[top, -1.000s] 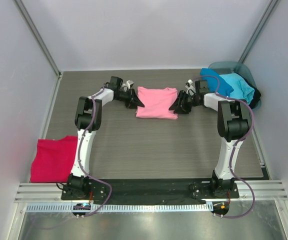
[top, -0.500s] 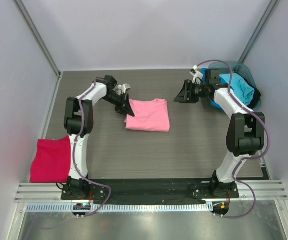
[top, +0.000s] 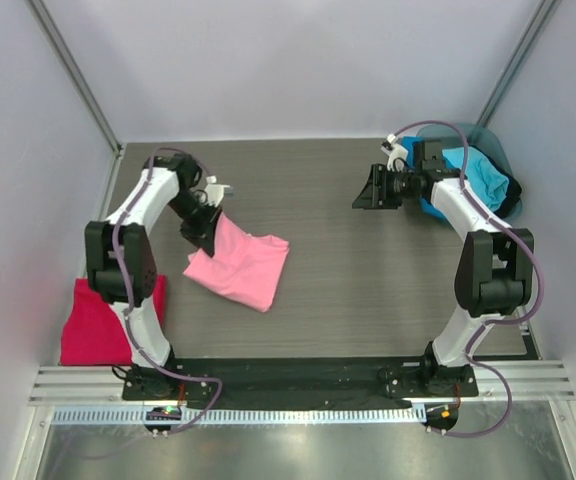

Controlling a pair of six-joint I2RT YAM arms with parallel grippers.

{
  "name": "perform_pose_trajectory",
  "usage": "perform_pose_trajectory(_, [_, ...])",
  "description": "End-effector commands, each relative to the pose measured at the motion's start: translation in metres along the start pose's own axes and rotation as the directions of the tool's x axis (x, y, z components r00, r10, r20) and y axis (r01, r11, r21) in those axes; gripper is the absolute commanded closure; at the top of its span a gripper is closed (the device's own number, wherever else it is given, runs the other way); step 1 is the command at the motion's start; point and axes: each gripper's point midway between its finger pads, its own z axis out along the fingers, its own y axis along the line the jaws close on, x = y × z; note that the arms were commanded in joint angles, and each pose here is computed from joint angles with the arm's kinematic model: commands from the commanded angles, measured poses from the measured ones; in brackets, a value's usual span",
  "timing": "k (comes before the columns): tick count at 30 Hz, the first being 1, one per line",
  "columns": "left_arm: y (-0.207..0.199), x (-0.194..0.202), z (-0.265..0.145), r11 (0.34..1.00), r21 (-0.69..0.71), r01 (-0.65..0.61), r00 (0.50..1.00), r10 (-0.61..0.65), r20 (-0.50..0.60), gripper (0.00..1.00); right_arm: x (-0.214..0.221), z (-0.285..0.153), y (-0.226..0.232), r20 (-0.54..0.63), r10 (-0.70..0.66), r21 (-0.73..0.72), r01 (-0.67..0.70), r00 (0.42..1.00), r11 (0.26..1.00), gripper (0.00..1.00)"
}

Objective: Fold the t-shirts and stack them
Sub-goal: Neatly place the folded tshirt to the corner

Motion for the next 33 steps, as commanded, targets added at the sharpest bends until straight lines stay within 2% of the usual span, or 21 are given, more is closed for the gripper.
perform_pose_trajectory(1, [-0.02, 0.097, -0.046, 0.997, -0.027, 0.075, 0.966, -0.079, -0.244, 1.0, -0.008, -0.008, 0.01, 0.025, -0.054, -0.026, 0.055, 0.998, 0.998, 0.48])
perform_pose_trajectory(4, [-0.017, 0.128, -0.062, 0.994, -0.102, 0.032, 0.966, -0.057, -0.253, 1.0, -0.004, -0.004, 0.008, 0.001, -0.062, -0.037, 0.062, 0.998, 0.997, 0.48])
perform_pose_trajectory(6, [-0.014, 0.155, -0.066, 0.99, -0.138, 0.035, 0.949, -0.077, -0.305, 1.0, -0.001, 0.0, 0.004, -0.021, -0.049, -0.041, 0.048, 0.999, 0.998, 0.48])
perform_pose_trajectory(7, [-0.016, 0.165, -0.072, 0.985, -0.17, 0.018, 0.956, -0.066, -0.285, 1.0, 0.001, 0.002, 0.003, -0.029, -0.047, -0.047, 0.045, 0.998, 0.998, 0.48])
perform_pose_trajectory(9, [-0.012, 0.189, -0.072, 0.978, -0.21, 0.002, 0.943, -0.071, -0.324, 1.0, 0.003, 0.008, 0.003, -0.046, -0.036, -0.069, 0.032, 0.998, 0.997, 0.48])
perform_pose_trajectory(13, [-0.009, 0.222, -0.077, 0.956, -0.292, -0.019, 0.94, -0.082, -0.331, 1.0, 0.002, 0.018, 0.003, -0.068, -0.029, -0.094, 0.023, 0.997, 0.995, 0.48])
perform_pose_trajectory(19, [0.002, 0.266, -0.094, 0.89, -0.456, -0.022, 0.956, -0.114, -0.269, 1.0, -0.001, 0.028, 0.001, -0.079, -0.063, -0.125, 0.053, 0.995, 0.991, 0.49])
perform_pose_trajectory(27, [0.011, 0.303, -0.115, 0.799, -0.602, 0.004, 0.969, -0.151, -0.193, 1.0, 0.01, 0.042, 0.003, -0.123, -0.072, -0.163, 0.051, 0.99, 0.985, 0.48])
perform_pose_trajectory(33, [0.012, 0.309, -0.138, 0.747, -0.665, 0.027, 0.979, -0.155, -0.134, 1.0, 0.015, 0.045, 0.001, -0.145, -0.085, -0.174, 0.06, 0.986, 0.983, 0.49])
